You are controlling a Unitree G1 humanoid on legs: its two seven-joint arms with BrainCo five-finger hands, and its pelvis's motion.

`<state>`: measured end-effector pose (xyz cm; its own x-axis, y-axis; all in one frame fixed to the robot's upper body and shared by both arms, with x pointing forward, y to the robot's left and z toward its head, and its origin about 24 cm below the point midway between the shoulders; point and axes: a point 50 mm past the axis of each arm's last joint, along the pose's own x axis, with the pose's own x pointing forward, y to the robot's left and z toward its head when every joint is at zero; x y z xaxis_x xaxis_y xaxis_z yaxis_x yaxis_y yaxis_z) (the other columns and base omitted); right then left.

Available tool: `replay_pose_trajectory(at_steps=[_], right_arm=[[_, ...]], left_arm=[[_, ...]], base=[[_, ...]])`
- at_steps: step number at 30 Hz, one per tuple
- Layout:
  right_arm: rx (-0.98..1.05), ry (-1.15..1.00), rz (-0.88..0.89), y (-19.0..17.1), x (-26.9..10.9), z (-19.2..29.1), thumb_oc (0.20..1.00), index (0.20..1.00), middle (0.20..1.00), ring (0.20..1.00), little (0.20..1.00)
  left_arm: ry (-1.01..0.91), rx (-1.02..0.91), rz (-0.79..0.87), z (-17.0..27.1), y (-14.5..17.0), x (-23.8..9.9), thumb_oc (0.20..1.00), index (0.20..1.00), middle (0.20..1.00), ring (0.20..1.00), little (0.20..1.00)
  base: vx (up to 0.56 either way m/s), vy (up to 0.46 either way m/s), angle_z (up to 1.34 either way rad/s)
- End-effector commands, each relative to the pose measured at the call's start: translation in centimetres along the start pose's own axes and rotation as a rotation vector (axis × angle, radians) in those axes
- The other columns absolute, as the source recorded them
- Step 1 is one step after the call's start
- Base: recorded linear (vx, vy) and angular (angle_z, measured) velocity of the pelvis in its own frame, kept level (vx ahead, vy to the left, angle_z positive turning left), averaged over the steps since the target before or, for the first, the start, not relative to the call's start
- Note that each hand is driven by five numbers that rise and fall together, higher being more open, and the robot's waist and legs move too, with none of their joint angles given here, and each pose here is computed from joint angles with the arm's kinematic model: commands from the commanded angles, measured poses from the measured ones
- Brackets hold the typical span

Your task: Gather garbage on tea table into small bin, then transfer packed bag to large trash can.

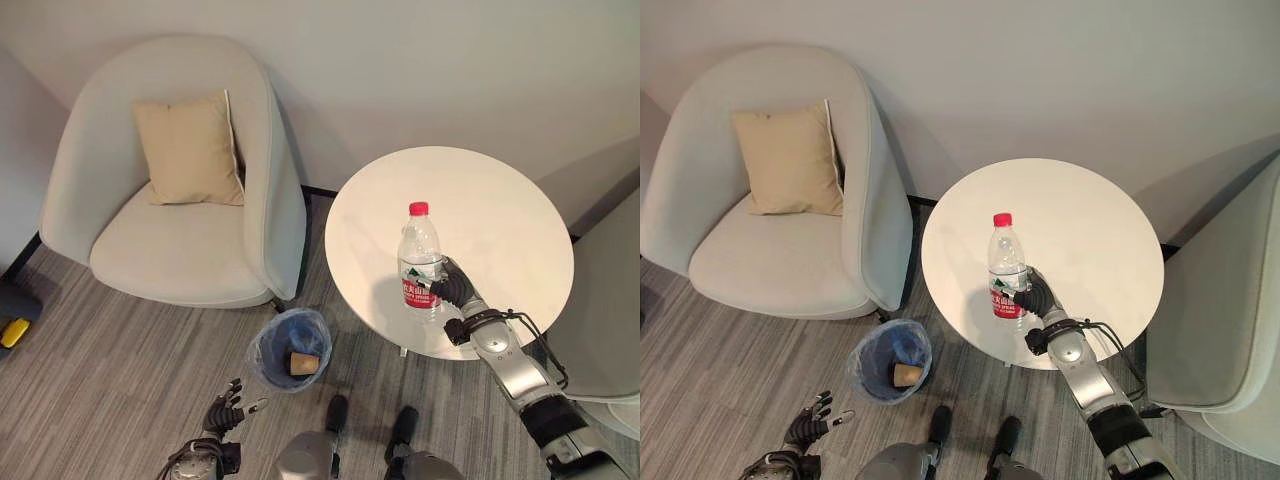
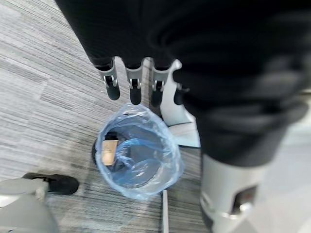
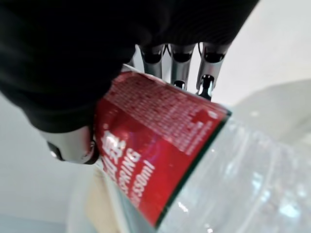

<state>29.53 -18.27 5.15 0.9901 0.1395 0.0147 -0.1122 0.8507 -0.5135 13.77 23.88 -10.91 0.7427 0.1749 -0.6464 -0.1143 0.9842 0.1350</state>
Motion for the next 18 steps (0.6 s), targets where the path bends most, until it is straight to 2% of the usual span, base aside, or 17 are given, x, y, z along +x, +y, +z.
replay_pose_trajectory(at_steps=[1,5,8,12,14,18], right_arm=[[0.064,-0.196,0.016,-0.1,-0.5,3.4,0.200,0.200,0.200,0.200,0.200],[0.123,-0.266,0.081,1.0,-2.1,4.5,0.200,0.200,0.200,0.200,0.200],[0.118,-0.272,0.056,0.6,-2.9,4.3,0.200,0.200,0.200,0.200,0.200],[0.078,-0.242,-0.002,-0.5,-2.8,3.9,0.200,0.200,0.200,0.200,0.200],[0.078,-0.250,0.009,-0.1,-2.4,4.2,0.200,0.200,0.200,0.200,0.200],[0.074,-0.274,0.023,0.0,-2.3,4.8,0.200,0.200,0.200,0.200,0.200]], left_arm=[[-0.025,0.031,0.026,0.5,1.3,0.2,1.000,1.000,1.000,1.000,1.000],[0.030,0.022,0.025,-0.7,0.8,0.1,1.000,1.000,1.000,1.000,1.000],[0.006,0.041,-0.008,0.1,-0.3,0.6,1.000,1.000,1.000,1.000,1.000],[-0.034,0.086,-0.033,1.4,-1.1,1.3,1.000,1.000,1.000,1.000,1.000],[-0.005,0.100,-0.011,0.5,-0.3,0.9,1.000,1.000,1.000,1.000,1.000],[-0.070,0.089,0.029,2.4,0.9,1.3,1.000,1.000,1.000,1.000,1.000]], base=[[0.00,0.000,0.00],[-0.02,-0.037,-0.13],[-0.12,0.019,0.34],[0.05,0.272,2.17],[0.29,0.533,0.41],[0.11,0.219,0.22]])
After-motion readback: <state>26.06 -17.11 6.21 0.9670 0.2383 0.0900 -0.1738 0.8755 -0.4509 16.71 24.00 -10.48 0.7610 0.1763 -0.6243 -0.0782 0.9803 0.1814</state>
